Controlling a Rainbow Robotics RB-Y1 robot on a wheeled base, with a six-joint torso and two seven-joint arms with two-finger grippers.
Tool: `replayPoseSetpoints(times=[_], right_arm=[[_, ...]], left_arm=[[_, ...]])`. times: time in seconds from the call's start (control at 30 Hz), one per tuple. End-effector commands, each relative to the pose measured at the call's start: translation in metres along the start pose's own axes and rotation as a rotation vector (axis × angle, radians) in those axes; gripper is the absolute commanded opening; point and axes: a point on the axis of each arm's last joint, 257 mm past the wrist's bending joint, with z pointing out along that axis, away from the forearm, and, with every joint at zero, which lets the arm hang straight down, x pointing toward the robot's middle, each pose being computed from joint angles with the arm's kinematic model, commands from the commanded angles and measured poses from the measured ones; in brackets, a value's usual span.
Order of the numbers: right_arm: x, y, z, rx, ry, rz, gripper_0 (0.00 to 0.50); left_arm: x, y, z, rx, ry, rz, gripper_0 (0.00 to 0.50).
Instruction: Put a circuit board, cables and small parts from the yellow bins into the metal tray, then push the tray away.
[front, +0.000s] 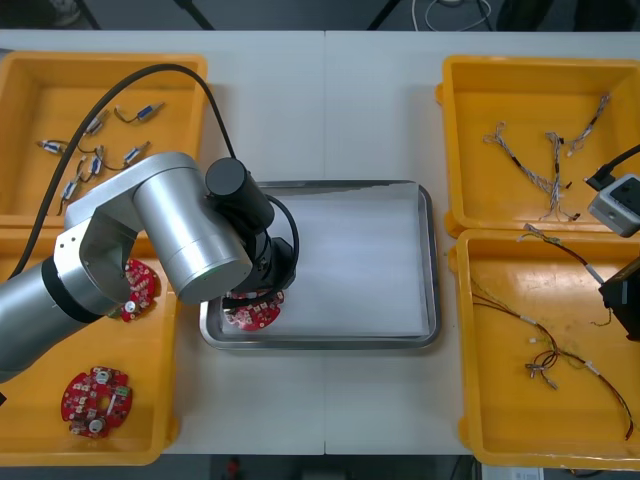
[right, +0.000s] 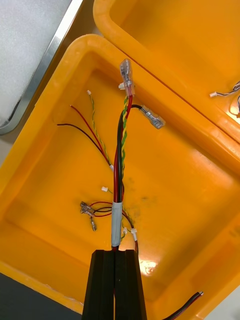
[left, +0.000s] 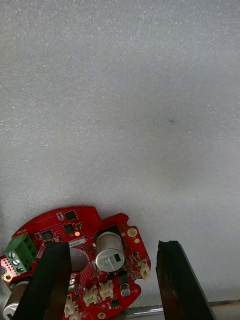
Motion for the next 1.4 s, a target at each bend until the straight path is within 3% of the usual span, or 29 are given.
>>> replayPoseSetpoints(times=[0.03, 0.17, 0.3, 0.63, 0.83, 1.0, 1.17, 1.4], right_arm=[[-0.009, 0.004, -0.011, 0.007, -0.016, -0.025, 0.000], [-0.016, 0.015, -0.017, -0.034, -0.029, -0.059, 0.000], [-0.024, 0.028, -0.022, -0.070, -0.033, -0.109, 0.000], [-0.056, 0.062, -0.016, -0.081, -0.040, -0.277, 0.000], [-0.089, 0.090, -0.005, -0.074, -0.080, -0.379, 0.000], [-0.113, 0.115, 0.006, -0.088, -0.098, -0.447, 0.000], [-0.141, 0.139, 0.016, -0.063, -0.121, -0.532, 0.000], [-0.159, 0.166, 0.038, -0.063, -0.104, -0.697, 0.000]], left_arm=[[-0.013, -0.027, -0.017, 0.036, -0.046, 0.031, 0.500], [-0.017, -0.022, -0.033, 0.007, -0.043, 0.039, 0.500], [-0.025, -0.016, -0.058, 0.007, -0.043, 0.029, 0.500], [-0.059, 0.030, -0.122, -0.016, -0.048, -0.037, 0.500], [-0.087, 0.092, -0.154, -0.102, -0.065, -0.133, 0.500], [-0.112, 0.132, -0.164, -0.145, -0.081, -0.232, 0.500], [-0.143, 0.164, -0.172, -0.143, -0.112, -0.348, 0.500], [-0.182, 0.204, -0.173, -0.167, -0.122, -0.463, 0.500]])
